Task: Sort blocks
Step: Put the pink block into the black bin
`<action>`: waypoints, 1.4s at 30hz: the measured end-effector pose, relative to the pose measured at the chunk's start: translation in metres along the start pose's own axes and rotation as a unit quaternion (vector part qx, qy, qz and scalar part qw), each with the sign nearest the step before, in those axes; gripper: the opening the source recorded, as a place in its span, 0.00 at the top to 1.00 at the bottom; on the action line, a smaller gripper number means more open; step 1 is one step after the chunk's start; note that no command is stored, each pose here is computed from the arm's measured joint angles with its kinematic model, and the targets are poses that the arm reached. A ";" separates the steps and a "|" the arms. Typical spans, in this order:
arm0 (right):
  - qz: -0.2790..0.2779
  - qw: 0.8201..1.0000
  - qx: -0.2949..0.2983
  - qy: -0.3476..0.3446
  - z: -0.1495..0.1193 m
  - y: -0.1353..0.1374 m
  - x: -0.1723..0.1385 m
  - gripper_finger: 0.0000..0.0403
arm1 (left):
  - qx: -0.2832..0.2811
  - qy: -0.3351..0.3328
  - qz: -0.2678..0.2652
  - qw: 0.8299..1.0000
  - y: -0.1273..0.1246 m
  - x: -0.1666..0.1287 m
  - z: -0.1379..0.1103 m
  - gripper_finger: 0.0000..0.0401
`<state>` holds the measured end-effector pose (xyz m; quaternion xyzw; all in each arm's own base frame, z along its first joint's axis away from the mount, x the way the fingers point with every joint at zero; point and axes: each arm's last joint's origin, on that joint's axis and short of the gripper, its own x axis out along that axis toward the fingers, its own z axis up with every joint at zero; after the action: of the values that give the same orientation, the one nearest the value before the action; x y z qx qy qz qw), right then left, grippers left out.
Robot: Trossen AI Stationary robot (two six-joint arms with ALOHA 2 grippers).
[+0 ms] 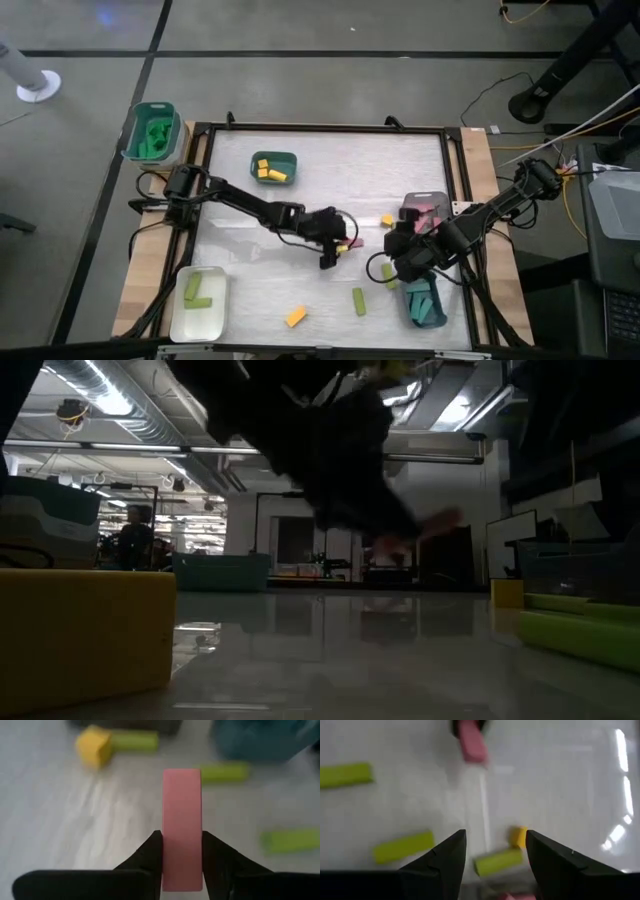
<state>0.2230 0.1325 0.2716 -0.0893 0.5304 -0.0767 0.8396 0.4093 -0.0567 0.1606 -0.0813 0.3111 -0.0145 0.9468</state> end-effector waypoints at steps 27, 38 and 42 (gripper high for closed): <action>0.010 0.976 -0.155 -0.150 0.034 0.020 0.007 0.62 | 0.002 -0.163 -0.249 0.955 0.006 -0.013 0.045 0.77; 0.006 0.975 -0.160 -0.151 0.034 0.020 0.007 0.86 | 0.004 -0.159 -0.249 0.955 0.006 -0.013 0.044 0.76; 0.006 0.976 -0.156 -0.151 0.034 0.020 0.007 0.82 | 0.004 -0.160 -0.247 0.956 0.006 -0.013 0.044 0.76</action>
<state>0.2571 0.1524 0.2750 -0.2267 0.4032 0.0266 0.8862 0.4249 -0.0431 0.2020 -0.1526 0.1260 -0.2356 0.9515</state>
